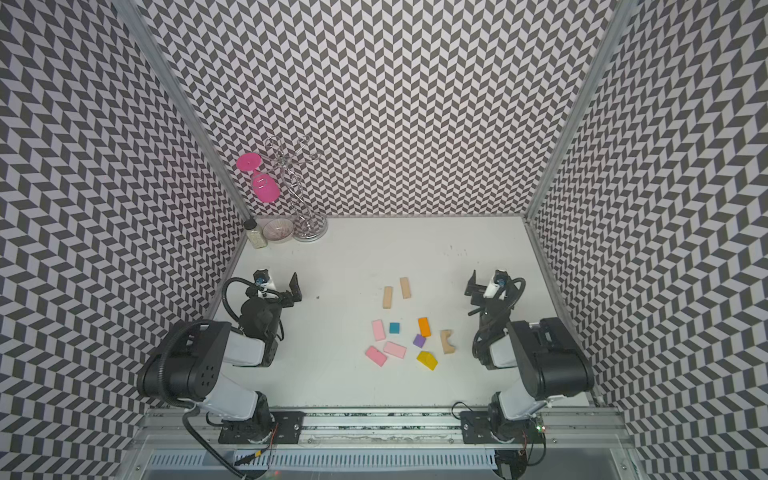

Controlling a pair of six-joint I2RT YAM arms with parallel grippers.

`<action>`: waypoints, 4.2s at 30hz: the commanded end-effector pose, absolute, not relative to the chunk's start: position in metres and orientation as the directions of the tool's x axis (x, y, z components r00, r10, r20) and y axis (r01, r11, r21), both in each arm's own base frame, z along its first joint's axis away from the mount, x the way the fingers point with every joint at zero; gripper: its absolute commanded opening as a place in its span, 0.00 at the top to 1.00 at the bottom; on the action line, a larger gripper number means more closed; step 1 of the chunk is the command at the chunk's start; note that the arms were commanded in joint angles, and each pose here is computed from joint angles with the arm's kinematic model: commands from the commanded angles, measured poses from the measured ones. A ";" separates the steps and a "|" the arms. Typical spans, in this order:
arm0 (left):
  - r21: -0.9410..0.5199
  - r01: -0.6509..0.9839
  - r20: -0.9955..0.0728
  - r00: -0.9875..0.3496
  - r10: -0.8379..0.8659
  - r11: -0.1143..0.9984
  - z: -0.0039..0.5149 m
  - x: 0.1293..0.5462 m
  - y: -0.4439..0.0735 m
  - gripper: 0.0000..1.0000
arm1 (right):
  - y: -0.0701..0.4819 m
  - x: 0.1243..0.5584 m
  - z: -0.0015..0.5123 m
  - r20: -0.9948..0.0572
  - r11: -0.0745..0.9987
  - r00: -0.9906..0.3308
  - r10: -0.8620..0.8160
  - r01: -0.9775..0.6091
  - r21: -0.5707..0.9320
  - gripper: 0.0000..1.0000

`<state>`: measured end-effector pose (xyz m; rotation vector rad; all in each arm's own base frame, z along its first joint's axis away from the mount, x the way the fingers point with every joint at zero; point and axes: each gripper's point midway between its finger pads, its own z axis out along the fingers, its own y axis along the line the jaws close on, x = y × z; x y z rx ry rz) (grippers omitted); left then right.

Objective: Build the wood block tower

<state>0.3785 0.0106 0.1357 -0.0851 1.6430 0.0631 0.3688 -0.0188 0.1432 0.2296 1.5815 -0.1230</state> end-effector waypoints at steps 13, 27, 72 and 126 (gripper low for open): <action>-0.010 -0.095 -0.999 -0.038 -0.014 0.995 0.147 0.383 0.010 0.00 | -0.019 0.368 0.156 -0.996 0.970 0.048 0.081 0.226 0.090 0.00; -0.009 -0.095 -0.999 -0.038 -0.013 0.995 0.147 0.383 0.010 0.00 | -0.019 0.368 0.156 -0.996 0.970 0.048 0.080 0.226 0.089 0.01; -0.490 -0.028 -0.839 -0.255 -0.480 0.871 0.138 0.320 -0.034 0.00 | 0.250 0.350 0.112 -0.731 0.940 -0.677 0.085 -0.190 0.284 0.21; -0.486 -0.061 -0.836 -0.260 -0.484 0.872 0.136 0.327 -0.030 0.00 | 0.299 0.464 0.082 -0.696 0.990 -0.715 0.058 -0.046 0.130 0.48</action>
